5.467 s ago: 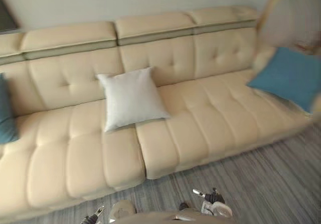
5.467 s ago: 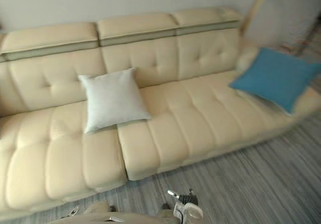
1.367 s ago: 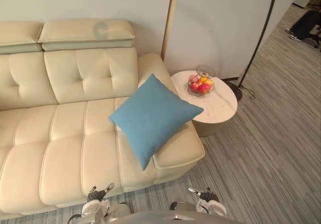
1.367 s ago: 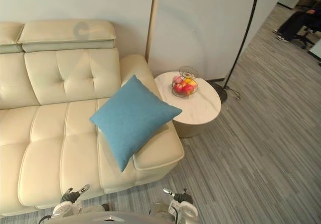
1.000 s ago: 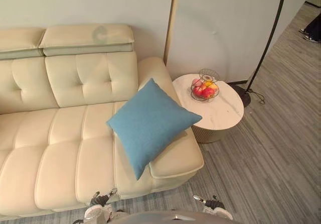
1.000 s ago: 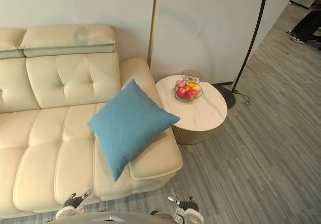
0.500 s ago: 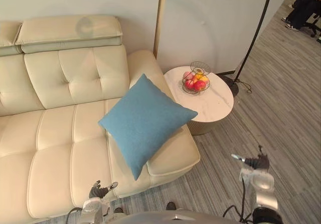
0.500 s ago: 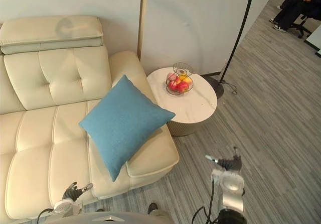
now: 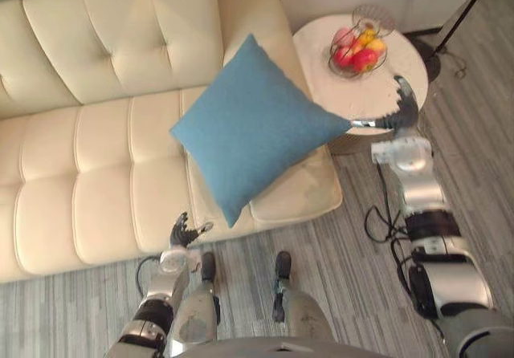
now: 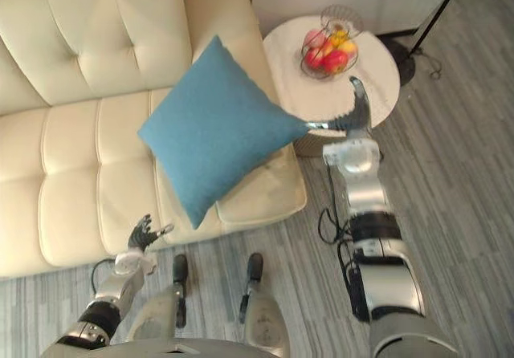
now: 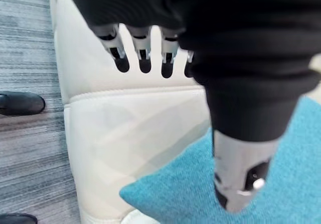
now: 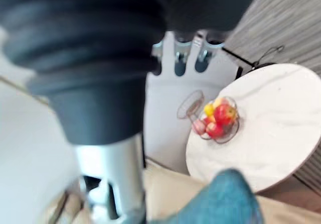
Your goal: Pick up cushions and gather them together orderly.
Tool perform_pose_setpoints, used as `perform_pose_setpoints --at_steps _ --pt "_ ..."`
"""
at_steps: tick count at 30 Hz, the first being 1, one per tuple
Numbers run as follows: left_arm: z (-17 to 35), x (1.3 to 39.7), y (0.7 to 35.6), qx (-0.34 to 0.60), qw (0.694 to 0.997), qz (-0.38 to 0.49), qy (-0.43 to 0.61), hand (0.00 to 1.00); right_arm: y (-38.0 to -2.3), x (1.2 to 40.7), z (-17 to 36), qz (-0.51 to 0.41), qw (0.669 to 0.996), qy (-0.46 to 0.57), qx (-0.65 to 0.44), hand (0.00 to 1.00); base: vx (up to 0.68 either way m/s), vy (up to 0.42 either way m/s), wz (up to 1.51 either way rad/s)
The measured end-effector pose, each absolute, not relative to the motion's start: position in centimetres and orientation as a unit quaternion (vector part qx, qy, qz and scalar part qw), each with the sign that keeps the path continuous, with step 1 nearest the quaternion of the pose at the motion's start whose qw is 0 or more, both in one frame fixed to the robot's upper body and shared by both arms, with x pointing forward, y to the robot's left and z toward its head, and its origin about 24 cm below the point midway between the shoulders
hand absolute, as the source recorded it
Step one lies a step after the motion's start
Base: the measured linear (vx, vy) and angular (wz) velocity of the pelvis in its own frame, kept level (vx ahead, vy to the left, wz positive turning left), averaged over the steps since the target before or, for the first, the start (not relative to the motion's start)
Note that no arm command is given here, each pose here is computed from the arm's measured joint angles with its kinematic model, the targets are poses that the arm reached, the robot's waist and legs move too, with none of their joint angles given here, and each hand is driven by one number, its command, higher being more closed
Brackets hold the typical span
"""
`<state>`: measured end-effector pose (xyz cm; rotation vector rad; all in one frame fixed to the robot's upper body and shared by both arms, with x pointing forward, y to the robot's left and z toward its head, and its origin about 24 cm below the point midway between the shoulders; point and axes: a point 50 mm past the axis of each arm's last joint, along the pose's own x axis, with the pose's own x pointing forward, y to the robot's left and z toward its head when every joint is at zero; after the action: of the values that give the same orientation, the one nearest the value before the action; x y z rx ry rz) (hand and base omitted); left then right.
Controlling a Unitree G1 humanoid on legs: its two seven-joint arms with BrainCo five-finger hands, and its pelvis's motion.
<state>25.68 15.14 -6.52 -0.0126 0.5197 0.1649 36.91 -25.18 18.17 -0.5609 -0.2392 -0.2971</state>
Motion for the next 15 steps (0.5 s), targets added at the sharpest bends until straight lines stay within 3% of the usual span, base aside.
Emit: perform_pose_setpoints --at_steps 15 --pt "5.1 35.3 10.6 -0.005 0.997 0.023 0.071 0.0 -19.5 41.0 26.5 -0.086 0.889 -0.155 -0.423 0.0 -0.08 -0.012 0.06"
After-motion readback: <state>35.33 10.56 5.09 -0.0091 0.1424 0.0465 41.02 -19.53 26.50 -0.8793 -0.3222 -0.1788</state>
